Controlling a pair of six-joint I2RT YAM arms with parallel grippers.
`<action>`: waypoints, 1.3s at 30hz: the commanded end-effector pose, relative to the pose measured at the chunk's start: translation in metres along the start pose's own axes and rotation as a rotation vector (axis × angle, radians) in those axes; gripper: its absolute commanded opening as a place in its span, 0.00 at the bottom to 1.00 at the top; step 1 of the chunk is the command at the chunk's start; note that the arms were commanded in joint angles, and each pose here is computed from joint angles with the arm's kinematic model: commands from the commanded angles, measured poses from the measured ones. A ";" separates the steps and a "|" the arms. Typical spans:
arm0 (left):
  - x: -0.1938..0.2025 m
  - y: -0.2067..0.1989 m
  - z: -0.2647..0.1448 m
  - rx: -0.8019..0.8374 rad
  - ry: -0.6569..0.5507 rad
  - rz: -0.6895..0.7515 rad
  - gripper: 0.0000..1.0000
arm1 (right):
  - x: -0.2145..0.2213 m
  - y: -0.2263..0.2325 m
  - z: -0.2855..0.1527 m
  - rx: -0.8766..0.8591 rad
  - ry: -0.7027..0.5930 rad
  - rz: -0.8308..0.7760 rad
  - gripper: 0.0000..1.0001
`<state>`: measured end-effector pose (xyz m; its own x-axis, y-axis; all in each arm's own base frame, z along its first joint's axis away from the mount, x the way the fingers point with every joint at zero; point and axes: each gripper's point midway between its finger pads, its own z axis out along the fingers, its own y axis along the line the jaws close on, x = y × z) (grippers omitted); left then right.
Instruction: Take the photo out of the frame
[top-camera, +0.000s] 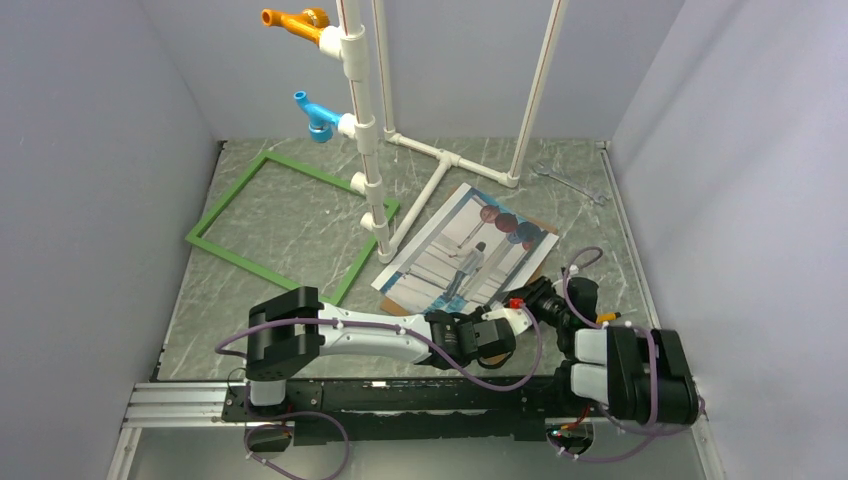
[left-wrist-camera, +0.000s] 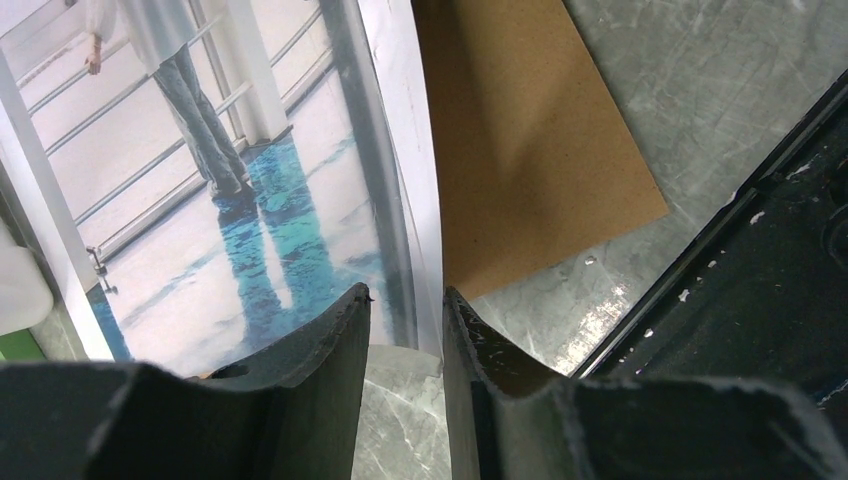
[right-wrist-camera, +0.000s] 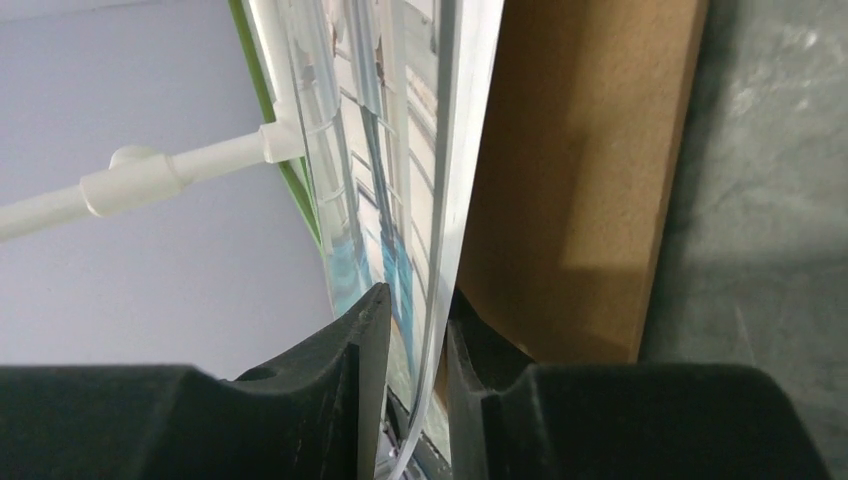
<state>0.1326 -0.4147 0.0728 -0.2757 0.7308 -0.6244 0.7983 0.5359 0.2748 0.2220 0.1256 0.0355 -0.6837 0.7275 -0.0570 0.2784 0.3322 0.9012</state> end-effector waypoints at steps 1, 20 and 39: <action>-0.014 0.018 -0.012 -0.034 -0.039 -0.032 0.36 | -0.015 0.016 0.007 -0.094 -0.058 -0.093 0.27; -0.026 0.000 -0.044 0.135 -0.107 -0.129 0.86 | -0.032 0.005 0.031 -0.190 -0.041 -0.077 0.00; -0.062 0.048 -0.121 0.216 -0.316 -0.309 0.89 | -0.014 -0.036 0.013 0.144 0.071 0.009 0.00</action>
<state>0.1205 -0.3856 0.2045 -0.3483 0.4175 -0.8392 0.8156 0.5762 -0.0519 0.2503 0.1173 0.0188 -0.6973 0.7155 -0.0443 0.2659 0.3155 0.9109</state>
